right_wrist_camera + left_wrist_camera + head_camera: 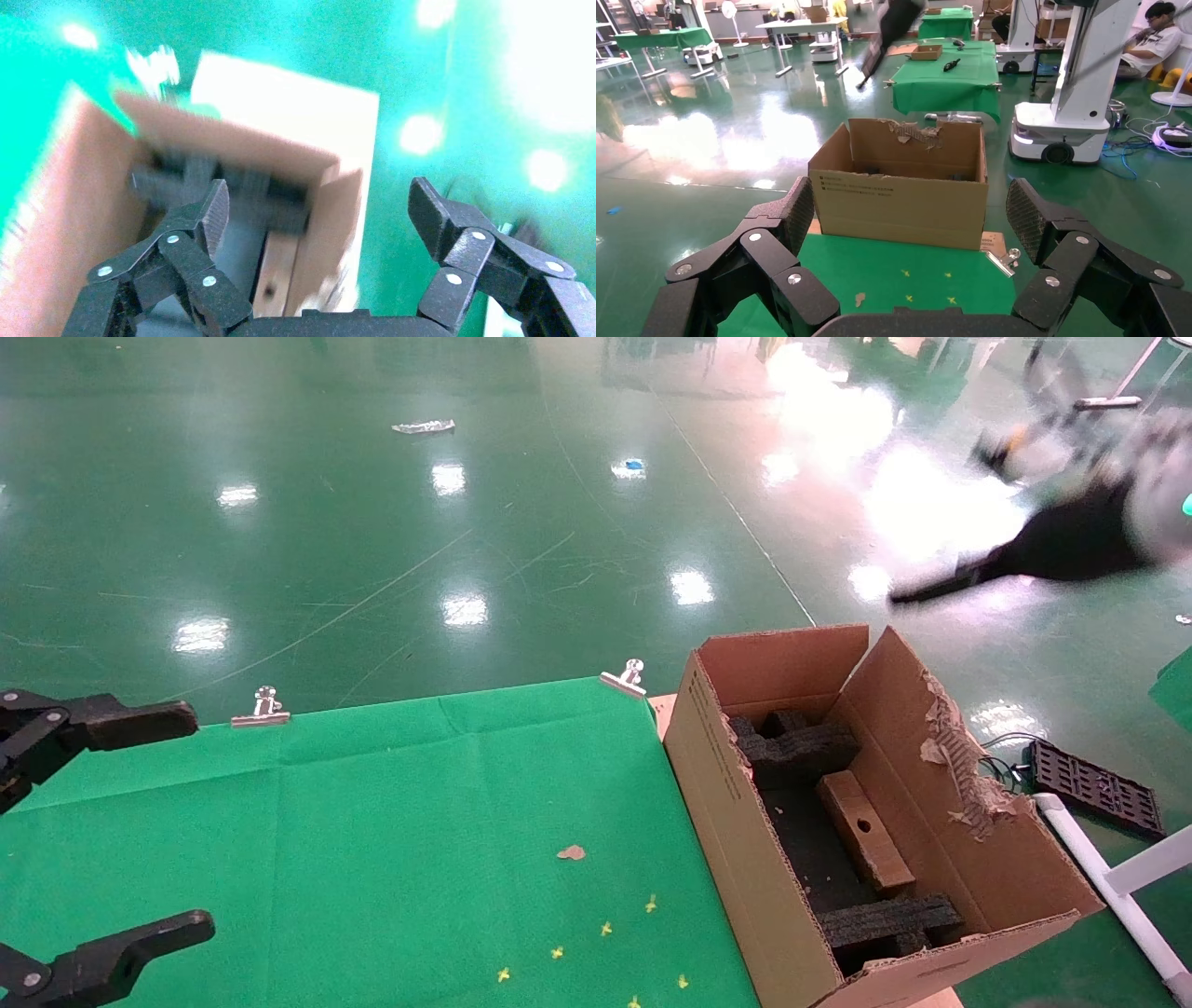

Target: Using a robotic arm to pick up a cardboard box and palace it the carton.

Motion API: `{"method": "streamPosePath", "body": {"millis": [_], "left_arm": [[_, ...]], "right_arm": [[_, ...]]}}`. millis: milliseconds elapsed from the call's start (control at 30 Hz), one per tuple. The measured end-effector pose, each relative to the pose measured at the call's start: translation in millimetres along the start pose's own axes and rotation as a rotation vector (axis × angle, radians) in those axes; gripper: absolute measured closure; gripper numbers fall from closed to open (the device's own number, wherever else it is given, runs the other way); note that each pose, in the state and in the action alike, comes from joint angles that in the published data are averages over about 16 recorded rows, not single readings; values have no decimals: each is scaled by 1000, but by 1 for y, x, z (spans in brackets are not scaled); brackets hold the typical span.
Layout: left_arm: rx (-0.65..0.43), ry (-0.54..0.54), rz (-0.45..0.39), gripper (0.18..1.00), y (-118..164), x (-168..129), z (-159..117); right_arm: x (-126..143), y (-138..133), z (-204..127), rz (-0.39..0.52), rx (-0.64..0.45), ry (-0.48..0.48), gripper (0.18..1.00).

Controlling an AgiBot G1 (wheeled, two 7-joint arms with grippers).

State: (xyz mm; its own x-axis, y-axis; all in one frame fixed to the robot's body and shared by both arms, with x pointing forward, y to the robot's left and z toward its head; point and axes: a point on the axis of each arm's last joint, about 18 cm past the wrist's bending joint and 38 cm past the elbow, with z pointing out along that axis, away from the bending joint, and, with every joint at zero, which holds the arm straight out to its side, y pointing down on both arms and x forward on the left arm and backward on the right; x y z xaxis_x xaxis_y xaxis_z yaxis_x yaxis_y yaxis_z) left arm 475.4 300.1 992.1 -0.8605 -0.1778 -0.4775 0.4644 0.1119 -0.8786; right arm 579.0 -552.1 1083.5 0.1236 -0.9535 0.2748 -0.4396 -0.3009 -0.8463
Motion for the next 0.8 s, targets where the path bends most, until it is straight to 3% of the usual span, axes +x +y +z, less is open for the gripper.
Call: {"method": "streamPosePath", "body": {"millis": [133,333,567,800], "left_arm": [[0,0,0,184,0,0,0],[0,0,0,184,0,0,0],[0,0,0,184,0,0,0],[0,0,-1,184,0,0,0]], "right_arm": [[0,-30,-37,-60,113,9,253],[-9,-50,-68,-117,209,14,204],[-32,-57,-68,-164,249,-46,182],[-70,-57,-49,-233,276,-181,178]]}}
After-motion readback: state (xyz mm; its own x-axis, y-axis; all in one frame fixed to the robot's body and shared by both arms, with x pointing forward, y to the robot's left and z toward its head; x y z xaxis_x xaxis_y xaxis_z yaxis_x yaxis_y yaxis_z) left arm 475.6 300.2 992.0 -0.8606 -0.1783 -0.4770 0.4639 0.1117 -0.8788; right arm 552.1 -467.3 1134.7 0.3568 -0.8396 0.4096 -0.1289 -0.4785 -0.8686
